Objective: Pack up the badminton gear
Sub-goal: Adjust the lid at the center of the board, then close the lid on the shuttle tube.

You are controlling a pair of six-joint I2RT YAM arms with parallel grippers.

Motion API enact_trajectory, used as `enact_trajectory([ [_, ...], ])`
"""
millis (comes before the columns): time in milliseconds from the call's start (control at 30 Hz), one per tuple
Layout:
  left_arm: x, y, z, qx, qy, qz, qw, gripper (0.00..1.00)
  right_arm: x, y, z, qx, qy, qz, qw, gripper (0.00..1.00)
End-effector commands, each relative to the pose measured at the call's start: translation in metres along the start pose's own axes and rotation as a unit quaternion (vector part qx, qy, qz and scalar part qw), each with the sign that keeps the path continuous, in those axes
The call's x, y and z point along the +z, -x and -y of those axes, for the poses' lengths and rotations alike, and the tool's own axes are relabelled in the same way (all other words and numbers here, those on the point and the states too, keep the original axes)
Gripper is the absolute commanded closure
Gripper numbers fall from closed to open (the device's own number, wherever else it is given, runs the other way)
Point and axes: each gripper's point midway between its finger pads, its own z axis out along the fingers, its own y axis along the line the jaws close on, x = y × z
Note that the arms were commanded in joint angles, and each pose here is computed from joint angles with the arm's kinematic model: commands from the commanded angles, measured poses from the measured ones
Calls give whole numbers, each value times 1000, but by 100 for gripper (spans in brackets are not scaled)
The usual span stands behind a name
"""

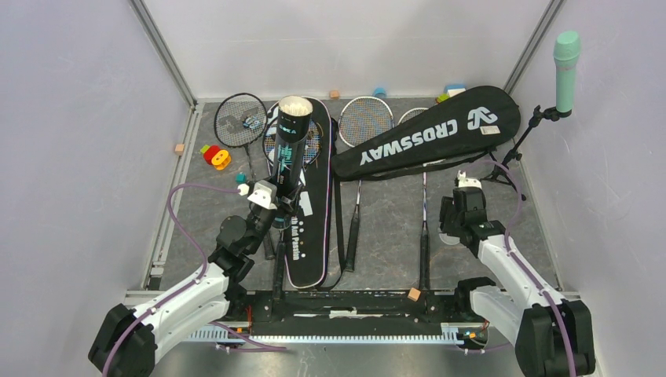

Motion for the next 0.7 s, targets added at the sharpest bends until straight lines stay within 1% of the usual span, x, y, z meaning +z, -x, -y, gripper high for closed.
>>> enact_trajectory([
  [0, 5, 37, 1, -19, -3, 63, 998, 82, -5, 17, -11, -10, 31, 16, 999, 45],
  [33, 5, 37, 1, -19, -3, 62, 998, 82, -3, 14, -13, -12, 34, 10, 999, 46],
  [267, 5, 37, 2, -19, -5, 63, 998, 83, 14, -7, -19, -20, 49, -30, 998, 62],
  [333, 6, 37, 3, -18, -8, 62, 998, 83, 17, -9, -22, -21, 55, -34, 998, 69],
  [500, 7, 35, 4, -16, -10, 58, 998, 83, 17, -7, -24, -19, 59, -27, 998, 86],
  [600, 7, 35, 5, -15, -12, 58, 998, 84, 13, 2, -23, -22, 56, -16, 998, 100],
  [667, 7, 35, 6, -14, -15, 57, 998, 84, 5, 18, -24, -26, 58, 7, 998, 100],
])
